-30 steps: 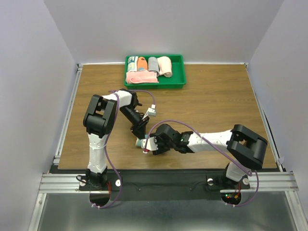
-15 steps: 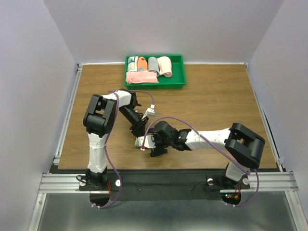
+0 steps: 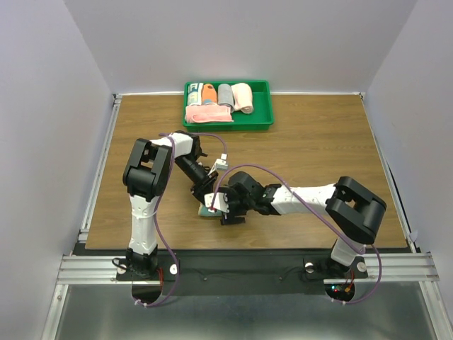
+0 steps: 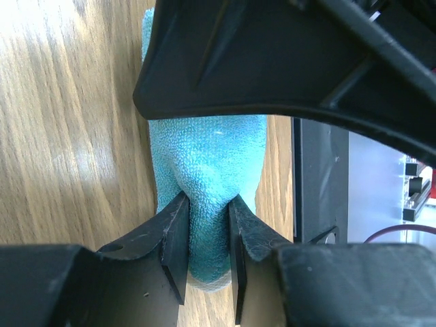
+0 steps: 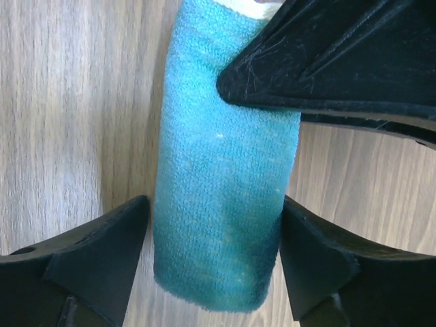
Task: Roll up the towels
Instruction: Place the rolled towel into the container
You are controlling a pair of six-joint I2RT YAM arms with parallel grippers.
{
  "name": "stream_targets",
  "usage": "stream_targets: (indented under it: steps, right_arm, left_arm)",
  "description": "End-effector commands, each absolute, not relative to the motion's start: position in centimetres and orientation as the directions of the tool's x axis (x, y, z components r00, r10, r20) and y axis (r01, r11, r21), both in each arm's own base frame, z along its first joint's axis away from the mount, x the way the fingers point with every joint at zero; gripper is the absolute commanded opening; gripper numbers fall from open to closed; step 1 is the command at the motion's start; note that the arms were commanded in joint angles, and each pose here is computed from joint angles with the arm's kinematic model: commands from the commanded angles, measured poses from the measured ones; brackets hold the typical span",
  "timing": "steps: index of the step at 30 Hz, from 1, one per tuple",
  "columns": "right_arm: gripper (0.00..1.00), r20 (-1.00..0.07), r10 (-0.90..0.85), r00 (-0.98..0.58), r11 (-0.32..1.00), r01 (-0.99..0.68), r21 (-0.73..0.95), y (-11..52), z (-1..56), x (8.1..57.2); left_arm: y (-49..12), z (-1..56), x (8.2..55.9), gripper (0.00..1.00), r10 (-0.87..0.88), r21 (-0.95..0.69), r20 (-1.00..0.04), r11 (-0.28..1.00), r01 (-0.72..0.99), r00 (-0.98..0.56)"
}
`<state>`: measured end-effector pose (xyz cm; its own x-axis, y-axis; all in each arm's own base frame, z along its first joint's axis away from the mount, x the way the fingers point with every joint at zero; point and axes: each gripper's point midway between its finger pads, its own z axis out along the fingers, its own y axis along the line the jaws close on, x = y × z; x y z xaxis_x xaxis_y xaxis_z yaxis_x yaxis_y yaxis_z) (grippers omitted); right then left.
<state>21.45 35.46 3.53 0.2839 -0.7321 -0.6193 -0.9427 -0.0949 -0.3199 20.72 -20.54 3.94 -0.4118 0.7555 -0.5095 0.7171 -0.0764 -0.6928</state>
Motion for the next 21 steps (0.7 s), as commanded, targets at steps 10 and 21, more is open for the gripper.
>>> stream_targets:
  steps: [10, 21]
  right_arm:
    - [0.01, -0.647, -0.717, 0.259, -0.092, -0.956, -0.280, 36.2, 2.2, 21.6]
    - [0.01, -0.671, -0.735, -0.099, 0.177, -0.983, -0.049, 32.0, 3.6, 20.9]
  left_arm:
    - [-18.5, 0.0, 22.3, 0.32, 0.821, -0.593, -0.506, -0.109, 0.798, -0.264]
    - [-15.5, 12.0, 31.3, 0.99, 0.640, -0.288, -0.706, 0.133, 0.948, -0.304]
